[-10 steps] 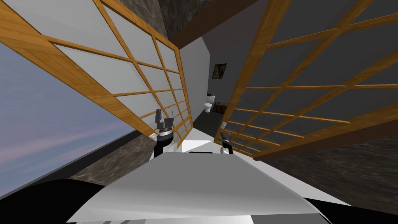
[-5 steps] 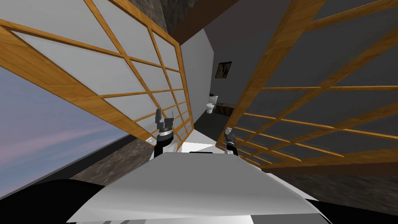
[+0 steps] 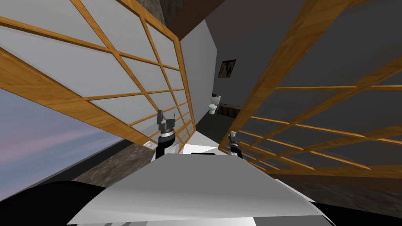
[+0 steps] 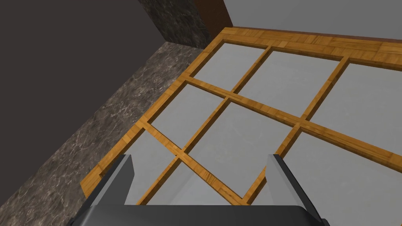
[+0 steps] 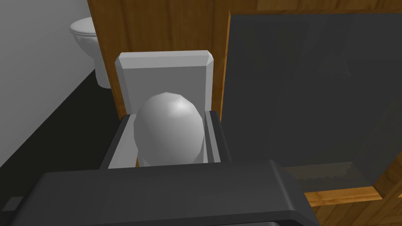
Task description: Pull the door open
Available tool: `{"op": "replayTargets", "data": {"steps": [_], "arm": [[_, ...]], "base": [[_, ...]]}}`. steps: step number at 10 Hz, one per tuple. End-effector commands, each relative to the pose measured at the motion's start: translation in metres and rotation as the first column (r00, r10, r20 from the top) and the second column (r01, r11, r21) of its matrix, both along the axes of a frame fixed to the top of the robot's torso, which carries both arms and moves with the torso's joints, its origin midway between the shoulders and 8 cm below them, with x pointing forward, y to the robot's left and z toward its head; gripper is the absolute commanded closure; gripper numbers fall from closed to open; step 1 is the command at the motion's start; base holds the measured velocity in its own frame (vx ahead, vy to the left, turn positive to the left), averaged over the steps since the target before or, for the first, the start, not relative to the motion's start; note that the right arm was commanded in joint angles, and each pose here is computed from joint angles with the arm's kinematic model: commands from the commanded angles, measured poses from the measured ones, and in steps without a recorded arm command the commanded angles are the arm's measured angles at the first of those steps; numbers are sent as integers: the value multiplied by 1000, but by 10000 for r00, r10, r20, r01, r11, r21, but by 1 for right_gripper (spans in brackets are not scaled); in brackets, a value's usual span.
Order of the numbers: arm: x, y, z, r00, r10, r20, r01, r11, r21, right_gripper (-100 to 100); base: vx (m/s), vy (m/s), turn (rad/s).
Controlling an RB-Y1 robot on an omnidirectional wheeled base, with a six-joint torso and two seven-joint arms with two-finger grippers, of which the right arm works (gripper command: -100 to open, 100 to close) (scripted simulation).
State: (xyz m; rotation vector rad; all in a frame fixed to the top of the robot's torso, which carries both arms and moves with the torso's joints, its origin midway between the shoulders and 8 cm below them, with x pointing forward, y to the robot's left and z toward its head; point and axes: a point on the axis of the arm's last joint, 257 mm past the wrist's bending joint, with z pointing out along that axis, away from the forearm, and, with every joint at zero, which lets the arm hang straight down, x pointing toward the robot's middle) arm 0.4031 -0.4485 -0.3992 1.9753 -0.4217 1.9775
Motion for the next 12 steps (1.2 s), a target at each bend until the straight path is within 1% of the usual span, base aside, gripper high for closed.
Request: {"op": "replayTargets", "data": {"steps": [1,4,5,7,10,11,12], "arm": [[1,2,0,10000,22,14,-22,10000,16,100],[1,2,0,10000,22,14,-22,10000,16,100],[0,4,-1,9998,214,-19,-214,9998,25,100],[1,6,0,9991,426,1,-426,9991,32,100],[1,13,1,9954,953,28,-953,9954,61,100],[1,15,1,9936,1129,30,-1129,9936,75,100],[1,18,1,9906,1366,28,-1366,9906,98,100]], "base": [[-17,-1,15],[-3,0,1],[-136,-15,80],[-160,-23,91],[-215,-14,109],[-200,-4,108],[-233,-8,118]]}}
